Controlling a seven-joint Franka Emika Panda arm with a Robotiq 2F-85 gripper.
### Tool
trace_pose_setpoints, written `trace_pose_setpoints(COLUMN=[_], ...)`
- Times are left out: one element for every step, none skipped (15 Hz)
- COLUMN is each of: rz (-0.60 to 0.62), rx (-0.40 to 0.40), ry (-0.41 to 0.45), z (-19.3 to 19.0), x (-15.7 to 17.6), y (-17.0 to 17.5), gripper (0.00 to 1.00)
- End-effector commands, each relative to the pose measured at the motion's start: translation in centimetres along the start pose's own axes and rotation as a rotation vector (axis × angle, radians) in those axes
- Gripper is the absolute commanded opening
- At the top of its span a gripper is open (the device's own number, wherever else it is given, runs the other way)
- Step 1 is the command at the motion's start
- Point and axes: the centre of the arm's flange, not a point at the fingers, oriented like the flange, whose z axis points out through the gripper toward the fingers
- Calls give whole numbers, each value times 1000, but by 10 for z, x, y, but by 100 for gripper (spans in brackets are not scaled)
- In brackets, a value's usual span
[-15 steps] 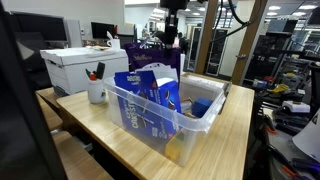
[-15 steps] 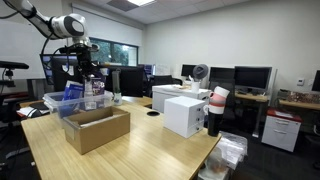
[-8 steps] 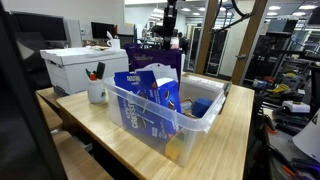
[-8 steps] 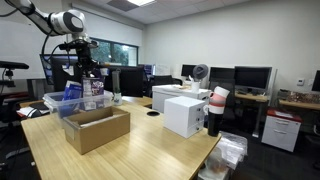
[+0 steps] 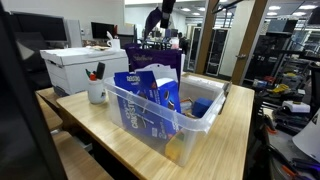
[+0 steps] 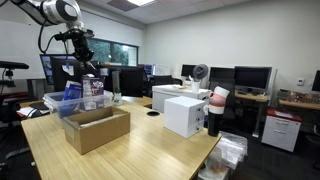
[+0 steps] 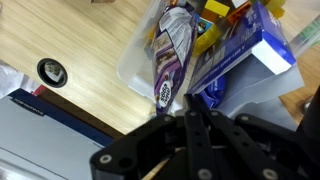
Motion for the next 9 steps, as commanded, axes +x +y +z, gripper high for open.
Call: trace_pose_setpoints(rz=[-23,-27,-27,-29,-25,-23,-23,-24,-24], rx=[-2,-1,5,16,23,23,25,23,23], ry=[-37,-54,-67,-80,-86,-89,-90,-92,-93], z=[-8,-7,-6,-5,-4,-3,-3,-2,-2], x=[-6,-7,-8,-9,-10,-10,-10,-11,-11], y=[-1,-1,0,0,0,-1,-1,-1,-1], gripper=[3,3,3,2,27,29,32,38,42])
